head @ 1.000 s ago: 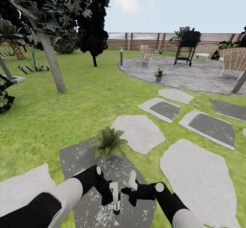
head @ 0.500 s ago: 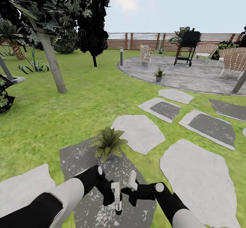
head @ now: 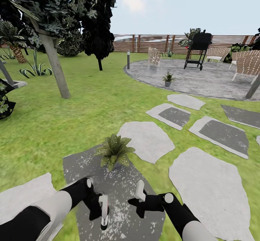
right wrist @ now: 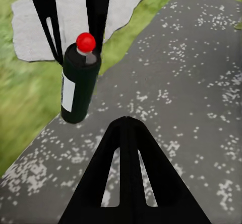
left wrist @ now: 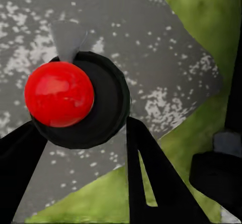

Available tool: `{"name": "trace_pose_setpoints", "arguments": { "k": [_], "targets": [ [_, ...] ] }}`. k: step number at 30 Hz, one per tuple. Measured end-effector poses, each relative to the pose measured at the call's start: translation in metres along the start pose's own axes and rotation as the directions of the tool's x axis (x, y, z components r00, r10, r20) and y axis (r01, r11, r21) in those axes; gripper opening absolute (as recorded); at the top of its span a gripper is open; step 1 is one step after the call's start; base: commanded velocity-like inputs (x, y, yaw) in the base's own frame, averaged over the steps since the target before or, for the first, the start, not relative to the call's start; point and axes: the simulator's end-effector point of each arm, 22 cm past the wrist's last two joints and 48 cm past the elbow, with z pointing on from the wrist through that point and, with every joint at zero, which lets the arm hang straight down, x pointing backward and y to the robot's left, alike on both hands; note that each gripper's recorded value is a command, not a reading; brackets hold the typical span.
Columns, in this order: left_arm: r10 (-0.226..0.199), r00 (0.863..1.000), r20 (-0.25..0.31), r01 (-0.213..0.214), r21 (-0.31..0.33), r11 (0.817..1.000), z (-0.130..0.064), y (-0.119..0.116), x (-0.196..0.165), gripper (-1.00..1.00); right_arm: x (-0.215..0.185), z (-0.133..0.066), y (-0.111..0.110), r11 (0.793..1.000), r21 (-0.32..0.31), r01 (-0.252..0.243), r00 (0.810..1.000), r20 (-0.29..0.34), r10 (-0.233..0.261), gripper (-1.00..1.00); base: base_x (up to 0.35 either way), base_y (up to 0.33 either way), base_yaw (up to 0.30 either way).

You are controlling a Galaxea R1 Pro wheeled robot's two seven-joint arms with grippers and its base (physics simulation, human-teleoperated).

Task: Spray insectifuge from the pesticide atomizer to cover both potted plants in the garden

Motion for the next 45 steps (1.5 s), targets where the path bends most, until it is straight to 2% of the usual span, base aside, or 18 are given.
{"name": "trace_pose_setpoints", "arguments": {
  "k": [6,7,14,18,21,22,23,24,25,26,28,30,32,34,36,37,42,45],
  "targets": [
    [-0.086,0.994,-0.066,0.085,-0.015,0.996,-0.010,-0.001,0.077,-1.00,0.004,-0.002,-0.001,1.000,0.001,-0.001,1.000,-0.007,0.001,-1.00,0.000,0.000,0.000],
    [-0.102,0.992,-0.079,0.101,-0.024,0.995,-0.015,0.002,0.092,-1.00,0.005,-0.003,-0.001,1.000,0.001,-0.002,1.000,-0.010,0.002,1.00,0.000,0.000,0.000],
    [-0.203,0.976,-0.074,0.195,-0.103,0.975,-0.029,0.014,0.138,-1.00,0.020,-0.013,-0.011,1.000,0.029,-0.004,0.999,-0.034,0.005,1.00,0.000,0.000,0.000],
    [-0.310,0.950,0.032,0.309,-0.215,0.926,-0.003,0.015,0.143,-1.00,0.059,-0.040,-0.040,0.989,0.147,-0.024,0.995,-0.093,0.038,1.00,0.000,0.000,0.000],
    [-0.411,0.889,0.200,0.454,-0.286,0.844,0.007,0.025,0.130,-1.00,0.104,-0.054,-0.052,0.959,0.273,-0.079,0.982,-0.144,0.122,1.00,0.000,0.000,0.000],
    [-0.440,0.848,0.295,0.521,-0.311,0.795,0.007,0.035,0.122,-1.00,0.124,-0.059,-0.054,0.939,0.330,-0.100,0.973,-0.167,0.162,1.00,0.000,0.000,0.000],
    [-0.456,0.819,0.349,0.562,-0.323,0.762,0.005,0.039,0.120,-1.00,0.136,-0.063,-0.054,0.924,0.366,-0.111,0.966,-0.178,0.186,1.00,0.000,0.000,0.000],
    [-0.482,0.767,0.424,0.628,-0.338,0.701,0.004,0.046,0.120,-1.00,0.152,-0.068,-0.055,0.900,0.419,-0.117,0.958,-0.192,0.213,1.00,0.000,0.000,0.000],
    [-0.499,0.731,0.465,0.669,-0.345,0.659,0.003,0.048,0.122,-1.00,0.159,-0.071,-0.057,0.882,0.456,-0.118,0.954,-0.194,0.228,1.00,0.000,0.000,0.000],
    [-0.523,0.680,0.514,0.723,-0.351,0.595,0.002,0.051,0.128,-1.00,0.168,-0.077,-0.060,0.854,0.506,-0.122,0.950,-0.188,0.247,1.00,0.000,0.000,0.000],
    [-0.550,0.578,0.603,0.813,-0.365,0.454,-0.002,0.055,0.147,-1.00,0.178,-0.090,-0.066,0.773,0.614,-0.161,0.947,-0.125,0.296,1.00,0.000,0.000,0.000],
    [-0.547,0.501,0.671,0.866,-0.389,0.315,-0.005,0.050,0.172,-1.00,0.191,-0.106,-0.061,0.666,0.705,-0.245,0.931,-0.020,0.364,1.00,0.000,0.000,0.000],
    [-0.546,0.455,0.703,0.887,-0.413,0.207,-0.003,0.035,0.198,-1.00,0.211,-0.124,-0.050,0.556,0.764,-0.327,0.898,0.067,0.436,1.00,0.000,0.000,0.000],
    [-0.550,0.419,0.722,0.898,-0.421,0.130,0.004,0.012,0.221,-1.00,0.233,-0.144,-0.037,0.457,0.800,-0.389,0.861,0.139,0.489,1.00,0.000,0.000,0.000],
    [-0.544,0.385,0.746,0.908,-0.411,0.080,0.004,0.003,0.231,-1.00,0.241,-0.159,-0.037,0.391,0.818,-0.422,0.841,0.192,0.505,1.00,0.000,0.000,0.000],
    [-0.547,0.374,0.748,0.910,-0.409,0.064,0.005,-0.001,0.236,-1.00,0.245,-0.164,-0.038,0.372,0.824,-0.428,0.836,0.205,0.509,1.00,0.000,0.000,0.000],
    [-0.561,0.364,0.743,0.911,-0.410,0.048,0.010,-0.009,0.242,-1.00,0.247,-0.165,-0.035,0.359,0.826,-0.435,0.829,0.212,0.517,1.00,0.000,0.000,0.000],
    [-0.562,0.364,0.743,0.911,-0.409,0.048,0.010,-0.010,0.241,-1.00,0.259,-0.161,-0.017,0.359,0.821,-0.443,0.809,0.193,0.556,1.00,0.000,0.000,0.000]
  ]
}}
